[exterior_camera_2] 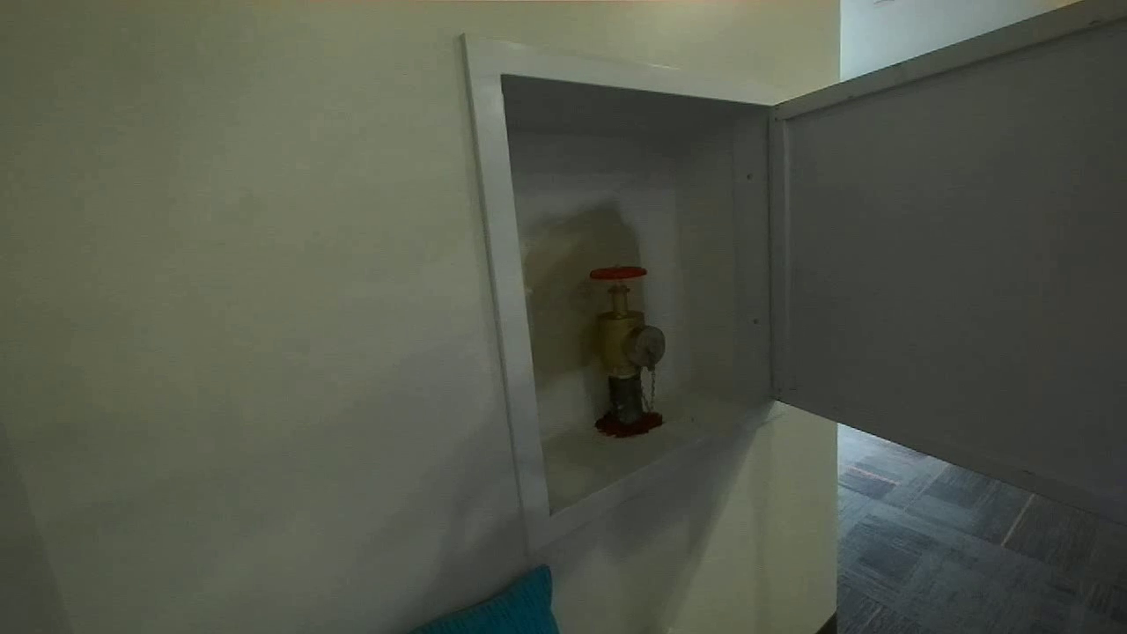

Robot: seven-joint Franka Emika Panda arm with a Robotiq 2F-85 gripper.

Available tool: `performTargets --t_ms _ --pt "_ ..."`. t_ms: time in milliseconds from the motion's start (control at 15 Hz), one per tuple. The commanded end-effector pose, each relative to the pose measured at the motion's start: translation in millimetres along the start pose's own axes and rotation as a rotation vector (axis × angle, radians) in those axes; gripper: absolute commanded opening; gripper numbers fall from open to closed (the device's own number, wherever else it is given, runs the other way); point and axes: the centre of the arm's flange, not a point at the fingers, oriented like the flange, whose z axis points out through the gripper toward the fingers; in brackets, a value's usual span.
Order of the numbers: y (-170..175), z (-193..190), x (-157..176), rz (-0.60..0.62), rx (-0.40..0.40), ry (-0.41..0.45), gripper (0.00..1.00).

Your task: Open the door

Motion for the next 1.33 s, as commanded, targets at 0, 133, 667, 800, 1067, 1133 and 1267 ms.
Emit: performTargets --t_ms 0,133,667,800,1067,1133,1267 --pt "15 21 9 -0.002 -0.059 -0.024 0.0" --pt "21 35 10 0.002 -0.071 -0.045 0.0" --pt "58 96 -8 0.023 -0.168 -0.161 0.0" --pt "65 119 -12 0.031 -0.177 -0.169 0.0" --pt "76 158 -13 0.033 -0.188 -0.157 0.0" --pt "78 163 -12 0.032 -0.183 -0.138 0.0" --pt "78 163 -2 0.043 -0.147 -0.06 0.0"
